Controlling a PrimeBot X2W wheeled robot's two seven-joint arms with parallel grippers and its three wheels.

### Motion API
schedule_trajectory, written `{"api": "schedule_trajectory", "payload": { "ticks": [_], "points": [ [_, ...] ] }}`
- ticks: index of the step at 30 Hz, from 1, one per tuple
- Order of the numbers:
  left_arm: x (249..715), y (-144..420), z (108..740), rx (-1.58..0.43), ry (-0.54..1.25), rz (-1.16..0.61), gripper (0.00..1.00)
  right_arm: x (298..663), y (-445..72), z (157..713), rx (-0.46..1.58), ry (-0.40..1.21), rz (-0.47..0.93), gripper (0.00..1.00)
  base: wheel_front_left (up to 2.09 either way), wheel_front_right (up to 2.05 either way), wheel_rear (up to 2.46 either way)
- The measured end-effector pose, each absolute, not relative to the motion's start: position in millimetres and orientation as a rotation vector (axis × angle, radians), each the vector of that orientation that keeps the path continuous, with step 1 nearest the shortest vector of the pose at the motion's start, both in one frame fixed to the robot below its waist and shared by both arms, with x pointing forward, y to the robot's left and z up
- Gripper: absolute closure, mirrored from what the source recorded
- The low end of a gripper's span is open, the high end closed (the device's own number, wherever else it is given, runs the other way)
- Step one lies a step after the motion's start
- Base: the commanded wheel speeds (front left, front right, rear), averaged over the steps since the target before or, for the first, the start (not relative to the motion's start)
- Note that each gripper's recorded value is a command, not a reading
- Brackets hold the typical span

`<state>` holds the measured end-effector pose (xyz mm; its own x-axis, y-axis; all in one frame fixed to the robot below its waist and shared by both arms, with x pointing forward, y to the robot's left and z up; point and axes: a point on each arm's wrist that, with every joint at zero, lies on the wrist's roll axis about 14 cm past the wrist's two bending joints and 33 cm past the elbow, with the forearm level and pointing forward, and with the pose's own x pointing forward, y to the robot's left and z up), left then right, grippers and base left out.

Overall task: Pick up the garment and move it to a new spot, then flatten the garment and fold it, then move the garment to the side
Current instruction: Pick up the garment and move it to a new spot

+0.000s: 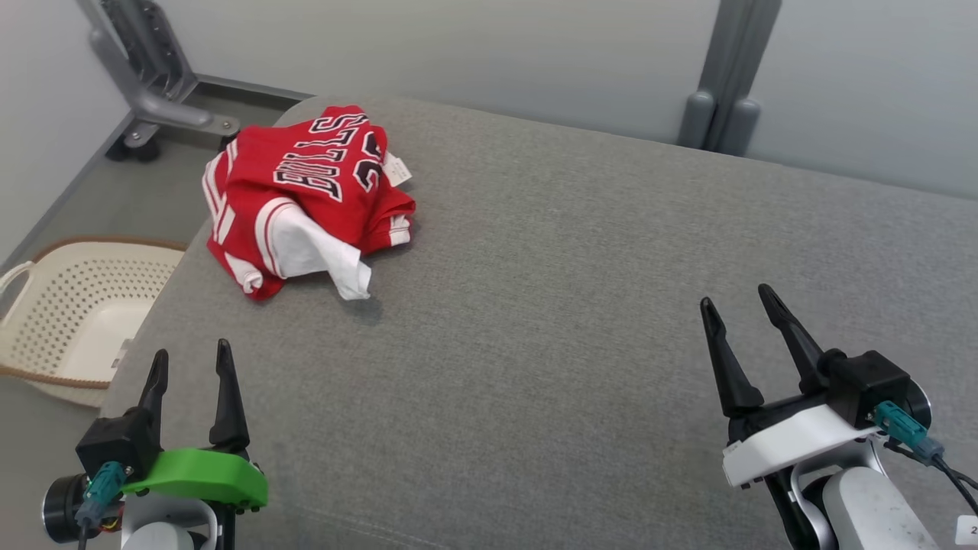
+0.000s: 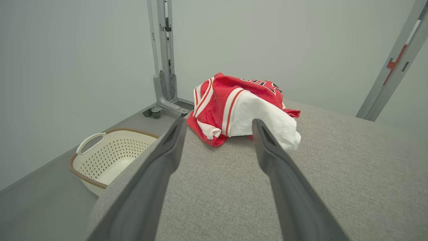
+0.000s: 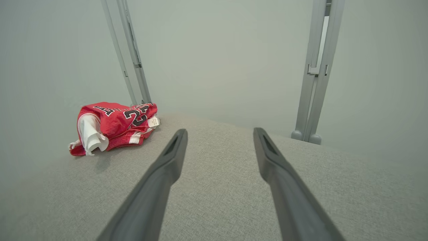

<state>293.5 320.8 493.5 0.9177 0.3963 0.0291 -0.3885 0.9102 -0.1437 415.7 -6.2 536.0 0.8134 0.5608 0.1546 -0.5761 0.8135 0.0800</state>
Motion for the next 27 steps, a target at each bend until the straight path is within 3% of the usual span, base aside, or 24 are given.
{"api": "schedule_trajectory", "payload": {
  "ticks": [7,13,21,27],
  "points": [
    [270.4,340.6,493.8,-0.132,-0.062,0.487,0.0,417.6,20.1,537.9,0.13,-0.121,0.682,0.0,0.0,0.0,0.0],
    [283.5,344.1,501.7,-0.111,-0.072,0.484,0.0,428.2,24.1,537.7,0.12,-0.12,0.703,0.0,0.0,0.0,0.0],
    [369.3,332.9,537.2,-0.063,-0.138,0.368,0.0,467.9,20.3,551.7,0.102,-0.181,0.708,0.0,0.0,0.0,0.0],
    [435.6,324.4,495.4,-0.066,0.018,0.302,0.0,497.3,6.7,521.6,0.108,-0.138,0.676,0.0,0.0,0.0,0.0]
  ]
}}
